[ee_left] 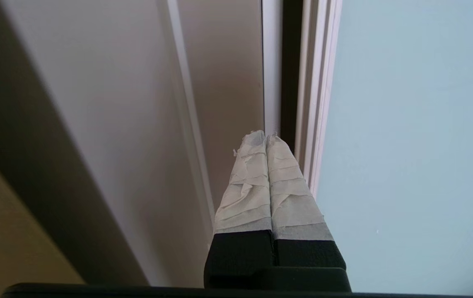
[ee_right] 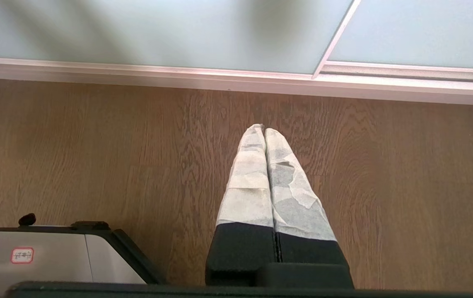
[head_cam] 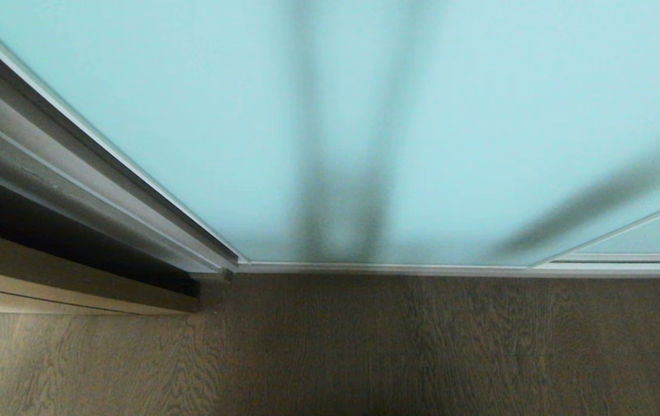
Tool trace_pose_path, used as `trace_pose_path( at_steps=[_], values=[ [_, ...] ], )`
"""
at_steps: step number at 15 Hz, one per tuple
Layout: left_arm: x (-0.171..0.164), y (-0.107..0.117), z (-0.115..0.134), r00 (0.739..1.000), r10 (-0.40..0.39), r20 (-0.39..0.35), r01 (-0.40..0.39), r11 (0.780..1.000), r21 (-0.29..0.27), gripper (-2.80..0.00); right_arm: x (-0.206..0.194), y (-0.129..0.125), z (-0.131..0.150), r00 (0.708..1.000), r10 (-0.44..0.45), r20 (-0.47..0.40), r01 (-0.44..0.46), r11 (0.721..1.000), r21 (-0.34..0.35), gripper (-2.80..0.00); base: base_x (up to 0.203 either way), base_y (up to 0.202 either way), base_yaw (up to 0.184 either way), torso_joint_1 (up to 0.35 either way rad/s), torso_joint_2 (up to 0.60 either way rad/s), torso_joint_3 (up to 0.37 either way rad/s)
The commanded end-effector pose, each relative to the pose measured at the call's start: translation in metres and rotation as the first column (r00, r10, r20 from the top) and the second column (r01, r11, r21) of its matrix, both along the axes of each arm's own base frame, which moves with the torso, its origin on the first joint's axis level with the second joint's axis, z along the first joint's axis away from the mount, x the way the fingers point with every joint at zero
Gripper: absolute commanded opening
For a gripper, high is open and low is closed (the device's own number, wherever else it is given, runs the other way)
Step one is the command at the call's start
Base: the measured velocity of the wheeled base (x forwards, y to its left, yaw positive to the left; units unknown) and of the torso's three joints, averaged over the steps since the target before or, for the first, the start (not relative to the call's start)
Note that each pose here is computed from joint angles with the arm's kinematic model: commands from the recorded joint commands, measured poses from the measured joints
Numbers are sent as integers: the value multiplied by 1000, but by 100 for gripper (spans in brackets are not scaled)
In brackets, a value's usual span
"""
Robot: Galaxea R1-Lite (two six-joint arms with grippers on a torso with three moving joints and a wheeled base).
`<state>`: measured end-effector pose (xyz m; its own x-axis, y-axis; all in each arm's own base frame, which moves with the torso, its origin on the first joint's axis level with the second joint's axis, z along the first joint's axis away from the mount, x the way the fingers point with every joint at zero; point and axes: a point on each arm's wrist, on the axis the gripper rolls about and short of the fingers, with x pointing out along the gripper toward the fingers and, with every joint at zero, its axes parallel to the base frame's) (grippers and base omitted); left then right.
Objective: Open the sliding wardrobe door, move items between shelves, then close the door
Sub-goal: Open the door
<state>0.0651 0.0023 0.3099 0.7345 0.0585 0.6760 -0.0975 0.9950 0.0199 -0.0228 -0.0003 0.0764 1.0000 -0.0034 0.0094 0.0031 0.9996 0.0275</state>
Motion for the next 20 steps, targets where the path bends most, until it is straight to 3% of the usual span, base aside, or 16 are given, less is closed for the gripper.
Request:
trace_pose_path(
  at_steps=[1,10,20],
  values=[
    [8,0,0,1000,-8,-17,7,1000,-8,-280,0,0,0,1000,0,0,0,1000,0,-280,0,0,0,0,0,0],
    [61,1,8,994,-27,-102,24,999,-28,-280,0,0,0,1000,0,0,0,1000,0,-280,0,0,0,0,0,0],
    [104,-17,17,982,-125,-139,122,992,-27,-280,0,0,0,1000,0,0,0,1000,0,-280,0,0,0,0,0,0]
  ],
)
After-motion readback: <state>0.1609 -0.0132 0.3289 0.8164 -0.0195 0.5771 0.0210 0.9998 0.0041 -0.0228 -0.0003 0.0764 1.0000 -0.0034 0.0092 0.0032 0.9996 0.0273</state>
